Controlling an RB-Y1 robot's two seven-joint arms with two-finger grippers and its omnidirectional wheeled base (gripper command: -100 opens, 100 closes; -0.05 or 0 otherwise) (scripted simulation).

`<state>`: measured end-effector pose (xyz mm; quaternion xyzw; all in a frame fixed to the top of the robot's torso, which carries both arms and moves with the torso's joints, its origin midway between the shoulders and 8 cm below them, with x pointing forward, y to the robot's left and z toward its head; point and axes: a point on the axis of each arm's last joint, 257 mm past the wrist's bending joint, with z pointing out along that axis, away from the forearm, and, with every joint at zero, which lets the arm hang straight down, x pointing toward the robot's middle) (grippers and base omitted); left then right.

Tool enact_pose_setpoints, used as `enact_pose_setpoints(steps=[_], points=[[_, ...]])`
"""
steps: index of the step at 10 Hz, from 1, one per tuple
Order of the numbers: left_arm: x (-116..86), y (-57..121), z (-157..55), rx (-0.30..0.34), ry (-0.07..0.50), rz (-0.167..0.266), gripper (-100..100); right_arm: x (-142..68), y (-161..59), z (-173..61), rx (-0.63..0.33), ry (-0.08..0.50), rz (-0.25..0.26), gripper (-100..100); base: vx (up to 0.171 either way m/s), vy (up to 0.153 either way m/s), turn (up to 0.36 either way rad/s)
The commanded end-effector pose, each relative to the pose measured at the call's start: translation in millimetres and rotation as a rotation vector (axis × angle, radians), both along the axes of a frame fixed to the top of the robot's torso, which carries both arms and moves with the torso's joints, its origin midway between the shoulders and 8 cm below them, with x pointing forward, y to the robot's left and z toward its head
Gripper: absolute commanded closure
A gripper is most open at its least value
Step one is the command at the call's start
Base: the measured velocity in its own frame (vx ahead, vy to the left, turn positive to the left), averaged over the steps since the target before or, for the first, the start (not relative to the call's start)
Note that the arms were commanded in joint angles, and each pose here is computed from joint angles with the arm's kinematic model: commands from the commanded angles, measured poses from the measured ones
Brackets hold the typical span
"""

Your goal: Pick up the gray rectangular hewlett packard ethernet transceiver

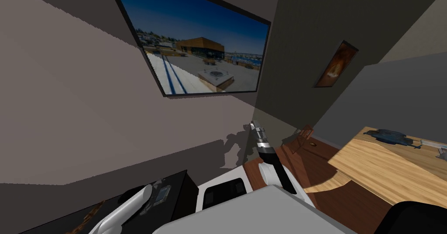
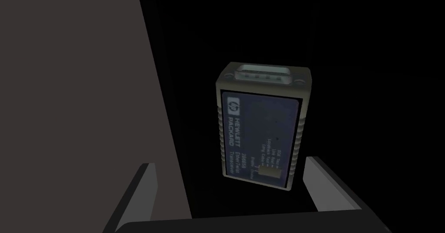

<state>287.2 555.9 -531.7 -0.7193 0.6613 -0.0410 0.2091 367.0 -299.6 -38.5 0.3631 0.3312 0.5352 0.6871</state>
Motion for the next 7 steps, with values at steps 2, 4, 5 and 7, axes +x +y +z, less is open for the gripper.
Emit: enact_pose_setpoints(steps=[2, 4, 5, 7], points=[[-23, -2.1, -11, -0.049, 0.069, 0.028, -100, 0, 0, 0, 0.0, 0.0, 0.0, 0, 0.014, 0.017, -0.079], [-47, -3.7, -20, -0.102, 0.137, 0.06, -100, 0, 0, 0, 0.0, 0.0, 0.0, 0, 0.02, 0.023, -0.154], [-57, -4.4, -22, -0.124, 0.165, 0.074, -100, 0, 0, 0, 0.0, 0.0, 0.0, 0, 0.023, 0.036, -0.12], [-72, -5.1, -25, -0.161, 0.208, 0.096, -100, 0, 0, 0, 0.0, 0.0, 0.0, 0, 0.029, 0.035, -0.09]])
